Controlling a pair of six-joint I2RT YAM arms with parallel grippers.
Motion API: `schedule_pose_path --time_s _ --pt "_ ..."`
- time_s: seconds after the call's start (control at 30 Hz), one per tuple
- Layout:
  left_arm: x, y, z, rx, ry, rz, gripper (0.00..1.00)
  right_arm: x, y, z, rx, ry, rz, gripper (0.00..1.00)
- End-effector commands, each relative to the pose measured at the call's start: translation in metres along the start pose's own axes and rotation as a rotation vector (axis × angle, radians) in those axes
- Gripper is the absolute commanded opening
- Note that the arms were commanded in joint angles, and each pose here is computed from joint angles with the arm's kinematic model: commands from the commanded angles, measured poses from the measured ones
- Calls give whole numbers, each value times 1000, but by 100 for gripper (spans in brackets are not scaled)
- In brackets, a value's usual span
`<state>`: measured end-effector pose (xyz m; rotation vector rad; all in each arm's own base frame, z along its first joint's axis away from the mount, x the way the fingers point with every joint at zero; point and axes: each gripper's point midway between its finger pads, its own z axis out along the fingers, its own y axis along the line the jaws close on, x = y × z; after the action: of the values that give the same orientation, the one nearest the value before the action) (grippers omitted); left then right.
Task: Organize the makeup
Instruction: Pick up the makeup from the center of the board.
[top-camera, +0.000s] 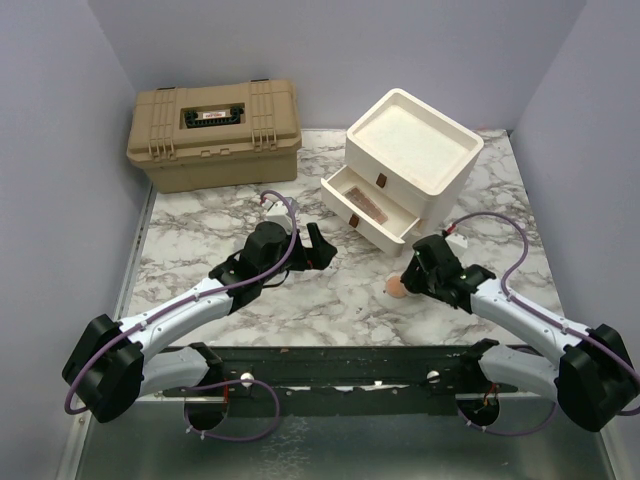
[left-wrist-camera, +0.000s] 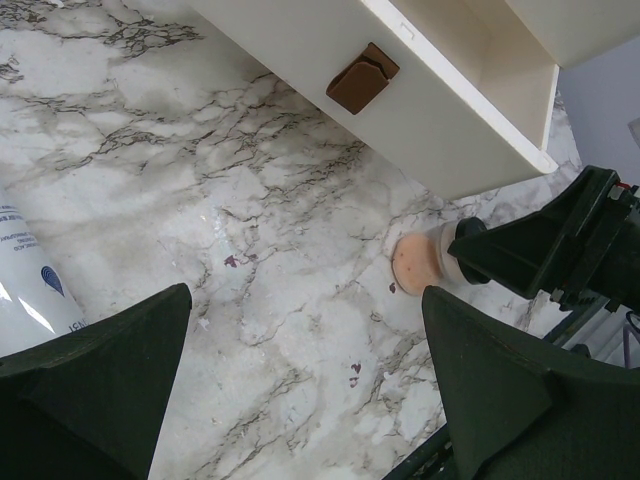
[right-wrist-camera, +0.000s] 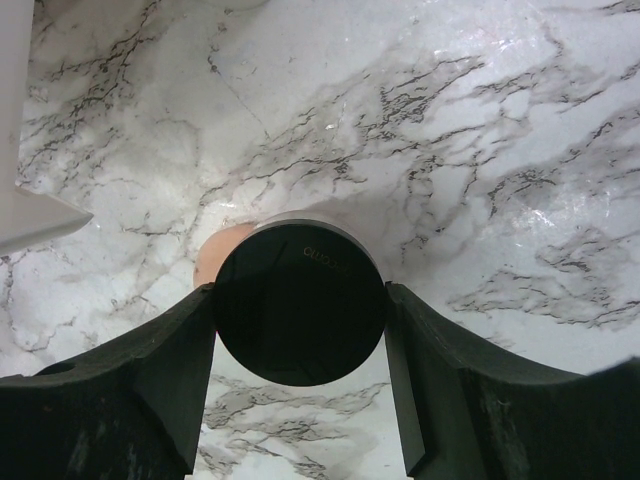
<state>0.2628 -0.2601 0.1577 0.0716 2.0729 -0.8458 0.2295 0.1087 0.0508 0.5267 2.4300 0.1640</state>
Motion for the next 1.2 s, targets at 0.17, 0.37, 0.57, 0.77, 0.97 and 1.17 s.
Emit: schedule_pose_path --time_s 0.17,0.37,0.57,0.77,0.97,1.17 --pt "-6 -8 -2 32 -10 -4 99 5 22 -20 -132 90 -137 58" --pt "-3 -7 2 32 -3 -10 99 19 30 -45 -293 139 -205 57" --pt "-6 -10 4 39 -13 -23 99 9 59 -79 -493 116 -279 58" --pt "-16 -25 8 102 -44 -61 99 -19 87 -108 -605 39 -344 57" --pt "-27 -40 18 142 -54 -78 99 -60 113 -138 -683 -101 -373 57" --pt "-31 -44 22 152 -61 -92 99 -109 118 -124 -510 -228 -370 56"
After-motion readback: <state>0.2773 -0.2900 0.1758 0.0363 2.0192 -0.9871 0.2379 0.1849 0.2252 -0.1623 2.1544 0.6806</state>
